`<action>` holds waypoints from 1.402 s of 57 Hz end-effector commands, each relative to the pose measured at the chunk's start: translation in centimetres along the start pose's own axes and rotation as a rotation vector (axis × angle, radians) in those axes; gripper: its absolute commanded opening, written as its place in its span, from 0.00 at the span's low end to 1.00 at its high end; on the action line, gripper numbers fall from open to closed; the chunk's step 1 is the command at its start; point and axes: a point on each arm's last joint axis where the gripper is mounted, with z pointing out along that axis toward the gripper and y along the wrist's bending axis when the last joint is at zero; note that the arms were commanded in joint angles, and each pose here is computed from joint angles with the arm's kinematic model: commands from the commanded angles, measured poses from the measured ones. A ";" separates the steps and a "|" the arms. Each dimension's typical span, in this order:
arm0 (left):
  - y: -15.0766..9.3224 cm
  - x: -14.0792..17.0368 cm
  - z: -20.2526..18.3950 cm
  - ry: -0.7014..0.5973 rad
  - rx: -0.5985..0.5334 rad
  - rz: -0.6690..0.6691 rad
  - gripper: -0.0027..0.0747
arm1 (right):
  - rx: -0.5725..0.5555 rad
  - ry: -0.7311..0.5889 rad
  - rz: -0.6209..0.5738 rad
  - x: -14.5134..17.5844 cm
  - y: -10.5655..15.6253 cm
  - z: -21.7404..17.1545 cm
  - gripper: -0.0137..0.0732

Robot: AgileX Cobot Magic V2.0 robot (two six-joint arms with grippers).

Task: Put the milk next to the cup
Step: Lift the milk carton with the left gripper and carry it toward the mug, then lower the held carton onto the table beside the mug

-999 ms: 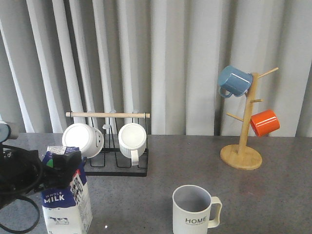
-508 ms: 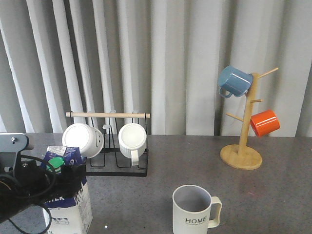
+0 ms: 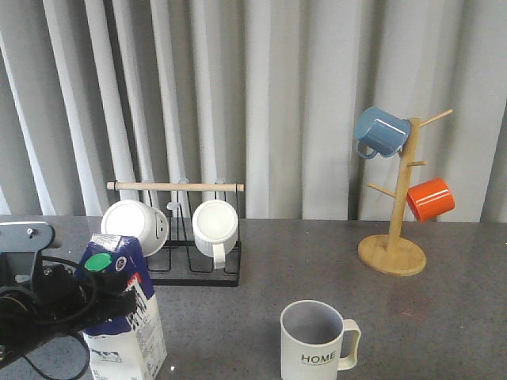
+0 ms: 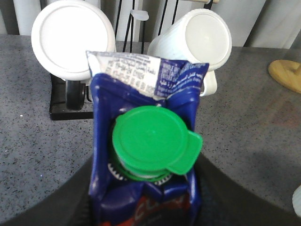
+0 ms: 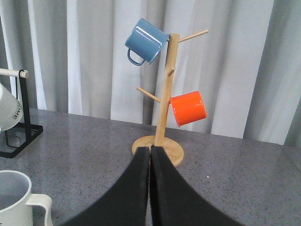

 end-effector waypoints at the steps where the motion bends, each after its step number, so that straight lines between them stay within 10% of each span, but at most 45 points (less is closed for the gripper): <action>1: -0.4 -2.4 -0.8 -0.141 0.025 -0.011 0.11 | 0.004 -0.102 -0.010 -1.8 -0.1 -0.1 0.15; 26: -0.8 -3.8 -1.8 -0.191 0.031 0.009 0.04 | 0.004 -0.102 -0.010 -1.8 -0.1 -0.1 0.15; 37: -4.5 -7.0 -5.2 -0.368 0.073 -0.037 0.04 | 0.004 -0.102 -0.010 -1.8 -0.1 -0.1 0.15; 51: -8.6 -5.6 -5.9 -0.400 -0.207 -0.069 0.04 | 0.004 -0.102 -0.010 -1.8 -0.1 -0.1 0.15; 66: -16.1 -3.7 -3.5 -0.339 -0.053 -0.001 0.04 | 0.004 -0.102 -0.010 -1.8 -0.1 -0.1 0.15; 80: -18.4 -1.8 -1.6 -0.290 -0.101 -0.018 0.04 | 0.004 -0.102 -0.010 -1.8 -0.1 -0.1 0.15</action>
